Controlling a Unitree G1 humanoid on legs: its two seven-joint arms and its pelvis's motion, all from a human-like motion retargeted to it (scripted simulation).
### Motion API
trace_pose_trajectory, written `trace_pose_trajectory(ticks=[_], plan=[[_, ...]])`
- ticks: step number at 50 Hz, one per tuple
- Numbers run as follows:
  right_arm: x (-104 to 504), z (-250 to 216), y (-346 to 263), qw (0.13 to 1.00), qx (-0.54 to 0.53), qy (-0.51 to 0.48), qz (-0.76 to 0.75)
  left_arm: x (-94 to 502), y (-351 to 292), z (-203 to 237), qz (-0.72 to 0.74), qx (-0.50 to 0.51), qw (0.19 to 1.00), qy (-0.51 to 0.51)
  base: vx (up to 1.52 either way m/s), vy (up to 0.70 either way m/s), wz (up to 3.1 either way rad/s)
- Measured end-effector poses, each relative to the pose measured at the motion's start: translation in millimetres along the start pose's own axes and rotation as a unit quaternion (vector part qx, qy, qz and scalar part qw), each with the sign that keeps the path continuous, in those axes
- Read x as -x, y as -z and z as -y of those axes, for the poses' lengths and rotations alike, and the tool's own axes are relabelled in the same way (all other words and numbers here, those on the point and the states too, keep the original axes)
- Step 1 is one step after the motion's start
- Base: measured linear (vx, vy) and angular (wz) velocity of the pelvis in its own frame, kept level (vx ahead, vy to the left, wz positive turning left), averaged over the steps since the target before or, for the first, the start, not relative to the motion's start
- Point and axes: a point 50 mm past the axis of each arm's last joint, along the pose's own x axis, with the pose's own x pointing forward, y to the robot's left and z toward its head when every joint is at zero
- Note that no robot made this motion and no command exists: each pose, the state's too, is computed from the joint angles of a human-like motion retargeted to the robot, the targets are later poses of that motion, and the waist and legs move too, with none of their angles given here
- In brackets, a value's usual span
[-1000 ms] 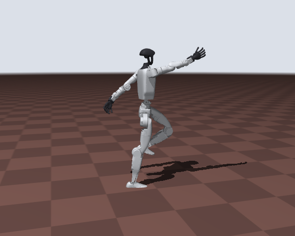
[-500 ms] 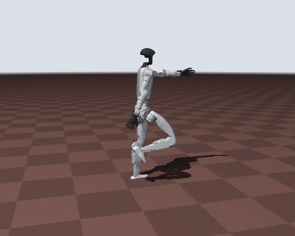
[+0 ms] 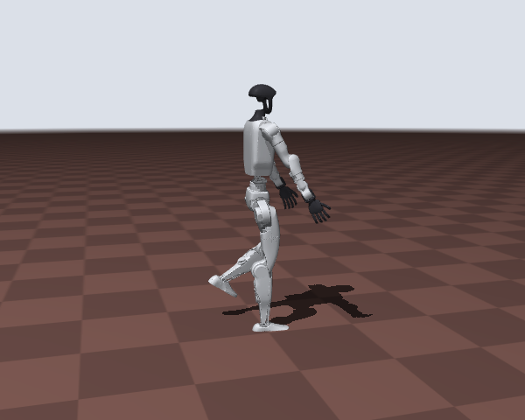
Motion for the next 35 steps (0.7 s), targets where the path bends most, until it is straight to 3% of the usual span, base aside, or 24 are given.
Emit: trace_pose_trajectory(ticks=[4,8,12,15,20,24,27,29,31,33,35], plan=[[67,-64,-226,0.939,-0.152,-0.072,0.301,59,195,113,-0.251,0.066,0.956,0.138,0.53,-0.01,-1.31],[209,-65,-367,0.815,-0.228,-0.119,0.519,179,298,201,-0.387,0.217,0.869,0.218,0.56,0.05,-0.52],[334,-34,-422,0.715,-0.214,-0.101,0.658,300,341,238,-0.511,0.323,0.770,0.204,0.55,0.09,0.14],[395,-21,-433,0.668,-0.171,-0.068,0.721,345,348,245,-0.550,0.384,0.725,0.158,0.55,0.10,0.46],[403,-38,-432,0.679,-0.108,-0.056,0.724,303,341,244,-0.516,0.414,0.738,0.132,0.62,0.12,-0.17],[323,-70,-414,0.740,-0.132,-0.085,0.655,181,303,200,-0.390,0.424,0.817,-0.011,0.74,0.25,-0.82],[204,-98,-355,0.831,-0.099,-0.097,0.539,86,231,152,-0.259,0.392,0.883,-0.026,0.57,0.33,1.19],[114,-98,-277,0.899,-0.019,-0.098,0.426,34,159,99,-0.164,0.290,0.943,-0.009,0.43,0.26,1.87],[43,-70,-178,0.953,0.083,-0.084,0.278,3,61,30,-0.059,0.168,0.983,-0.036,0.43,0.17,2.05],[4,-25,-65,0.976,0.179,-0.075,0.099,7,-58,-36,0.050,0.059,0.992,-0.096,0.50,0.11,2.41],[4,21,51,0.966,0.230,-0.078,-0.085,48,-177,-80,0.161,-0.019,0.973,-0.165,0.53,0.06,2.72]])
